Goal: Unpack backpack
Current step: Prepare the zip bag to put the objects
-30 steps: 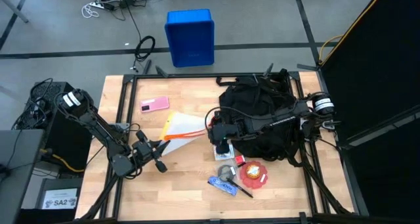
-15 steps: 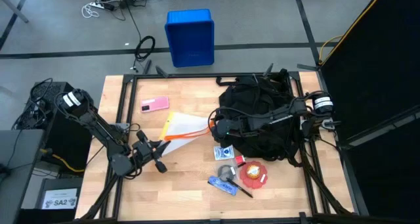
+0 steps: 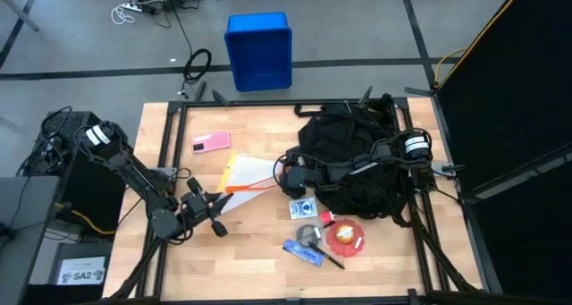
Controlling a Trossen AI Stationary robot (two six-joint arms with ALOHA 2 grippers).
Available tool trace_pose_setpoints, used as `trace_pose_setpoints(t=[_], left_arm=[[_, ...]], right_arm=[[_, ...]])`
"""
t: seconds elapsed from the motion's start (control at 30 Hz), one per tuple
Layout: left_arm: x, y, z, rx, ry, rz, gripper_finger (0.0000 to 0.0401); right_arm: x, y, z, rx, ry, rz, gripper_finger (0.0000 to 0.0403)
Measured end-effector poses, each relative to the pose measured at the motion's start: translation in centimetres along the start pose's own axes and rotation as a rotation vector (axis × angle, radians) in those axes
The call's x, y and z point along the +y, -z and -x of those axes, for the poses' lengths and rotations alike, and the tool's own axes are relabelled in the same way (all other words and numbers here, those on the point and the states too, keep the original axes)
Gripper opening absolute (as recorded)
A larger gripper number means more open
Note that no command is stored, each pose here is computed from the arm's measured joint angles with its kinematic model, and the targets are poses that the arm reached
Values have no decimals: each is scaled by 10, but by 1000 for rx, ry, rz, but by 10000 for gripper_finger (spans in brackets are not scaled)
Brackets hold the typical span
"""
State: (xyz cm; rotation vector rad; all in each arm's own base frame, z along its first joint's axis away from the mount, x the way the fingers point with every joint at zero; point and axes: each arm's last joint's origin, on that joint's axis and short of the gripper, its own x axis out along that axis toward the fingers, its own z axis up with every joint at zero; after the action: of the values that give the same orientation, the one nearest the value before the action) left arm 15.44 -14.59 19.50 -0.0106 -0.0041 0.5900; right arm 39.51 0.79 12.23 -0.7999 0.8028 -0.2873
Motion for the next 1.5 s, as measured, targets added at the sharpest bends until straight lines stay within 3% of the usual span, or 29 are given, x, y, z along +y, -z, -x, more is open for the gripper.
trace_pose_setpoints(t=[0.1,0.33,0.5,0.67,0.83,1.07,1.33,1.5], left_arm=[[0,0,0,0,4,-2,0],[0,0,0,0,3,-4,0],[0,-1,0,-2,0,-13,0],[0,-7,5,-6,-1,-14,0],[0,-10,10,-3,-13,-20,0],[2,-16,11,-4,-17,-9,0],[2,-18,11,-5,-15,8,0],[2,-10,11,-12,34,30,0]], right_arm=[[-3,-5,0,1,3,0,155],[-8,-13,2,53,-37,-42,12],[-6,-29,15,127,-72,-55,1],[-10,-63,52,136,-67,0,0],[-30,-101,103,75,-81,-23,0],[-78,-145,172,-116,-67,-138,0],[-103,-161,207,-177,-88,-200,0],[-99,-150,209,-78,-205,-285,0]])
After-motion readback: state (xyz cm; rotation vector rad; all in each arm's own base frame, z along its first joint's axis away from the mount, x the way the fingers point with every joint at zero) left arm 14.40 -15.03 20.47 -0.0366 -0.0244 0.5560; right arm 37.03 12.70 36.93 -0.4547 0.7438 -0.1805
